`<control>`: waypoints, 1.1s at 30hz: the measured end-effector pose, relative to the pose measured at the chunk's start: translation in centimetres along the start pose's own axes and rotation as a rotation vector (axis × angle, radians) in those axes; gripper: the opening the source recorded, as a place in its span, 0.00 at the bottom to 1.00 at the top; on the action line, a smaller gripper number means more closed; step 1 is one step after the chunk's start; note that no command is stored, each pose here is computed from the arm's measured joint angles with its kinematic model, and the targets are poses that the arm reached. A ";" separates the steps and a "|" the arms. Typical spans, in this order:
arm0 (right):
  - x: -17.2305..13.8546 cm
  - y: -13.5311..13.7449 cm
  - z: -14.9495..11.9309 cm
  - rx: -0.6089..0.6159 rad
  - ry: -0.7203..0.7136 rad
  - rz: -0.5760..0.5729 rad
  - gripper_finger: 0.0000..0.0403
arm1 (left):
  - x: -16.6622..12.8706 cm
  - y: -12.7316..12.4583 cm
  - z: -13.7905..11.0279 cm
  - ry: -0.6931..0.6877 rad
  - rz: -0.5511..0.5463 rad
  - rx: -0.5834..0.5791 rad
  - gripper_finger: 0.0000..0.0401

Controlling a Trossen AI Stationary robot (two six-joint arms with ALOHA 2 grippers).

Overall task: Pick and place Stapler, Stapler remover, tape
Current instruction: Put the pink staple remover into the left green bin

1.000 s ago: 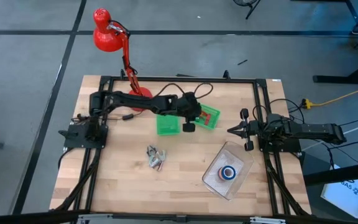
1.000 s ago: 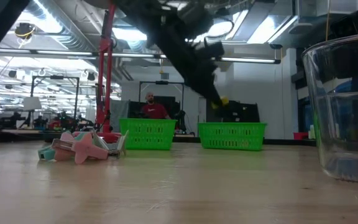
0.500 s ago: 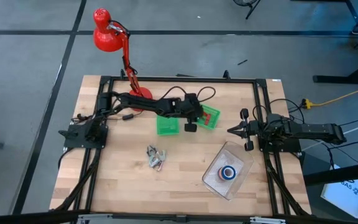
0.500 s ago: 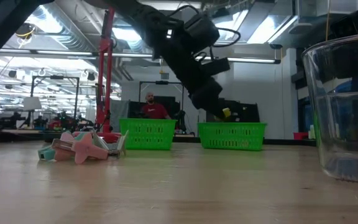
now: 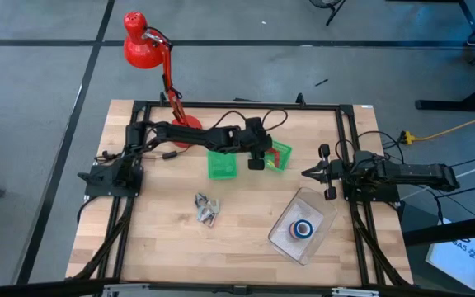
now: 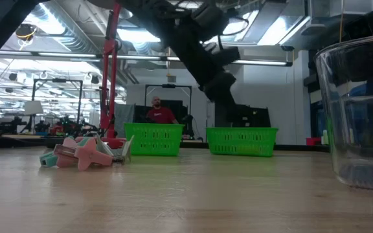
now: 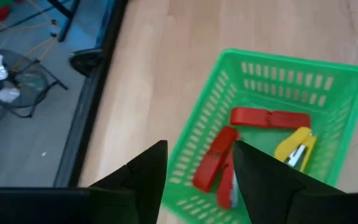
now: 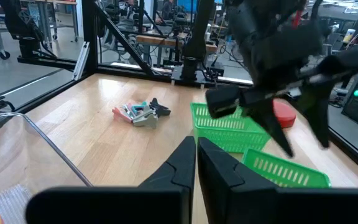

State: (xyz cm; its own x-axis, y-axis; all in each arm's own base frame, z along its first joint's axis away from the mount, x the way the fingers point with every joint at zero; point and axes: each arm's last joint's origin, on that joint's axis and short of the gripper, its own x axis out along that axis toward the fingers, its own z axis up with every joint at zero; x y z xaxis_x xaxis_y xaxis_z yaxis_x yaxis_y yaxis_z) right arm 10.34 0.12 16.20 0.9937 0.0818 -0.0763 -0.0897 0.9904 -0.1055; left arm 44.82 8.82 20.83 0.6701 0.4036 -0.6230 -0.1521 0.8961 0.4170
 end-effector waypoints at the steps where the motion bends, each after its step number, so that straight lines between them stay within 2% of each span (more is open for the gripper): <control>1: 0.0 0.0 0.0 0.000 0.000 0.000 0.05 | -0.5 0.2 0.1 0.005 0.007 0.001 0.44; 10: 0.0 0.0 0.0 0.000 0.000 0.000 0.05 | -3.9 0.4 0.9 0.061 0.013 0.032 0.44; 15: 0.0 0.0 0.0 0.000 0.000 0.000 0.05 | -6.1 0.4 1.2 0.076 -0.014 -0.006 0.44; 23: 0.0 0.0 0.0 0.000 0.000 0.000 0.05 | -10.5 -1.1 0.6 0.135 -0.082 0.057 0.44; 27: 0.0 0.0 0.0 0.000 0.000 0.000 0.05 | -12.8 -1.9 -0.1 0.182 -0.108 -0.026 0.44; 33: 0.0 0.0 0.0 0.000 0.000 0.000 0.05 | -16.0 -3.9 -0.8 0.225 -0.137 -0.233 0.44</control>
State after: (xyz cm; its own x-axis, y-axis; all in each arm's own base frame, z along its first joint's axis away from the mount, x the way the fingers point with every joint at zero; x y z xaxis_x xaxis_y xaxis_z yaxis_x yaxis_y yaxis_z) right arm 10.34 0.12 16.19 0.9937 0.0818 -0.0760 -0.0896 0.9904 -0.1055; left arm 34.07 -1.02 28.63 0.5228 0.2844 -0.8036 -0.2512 0.9522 0.1736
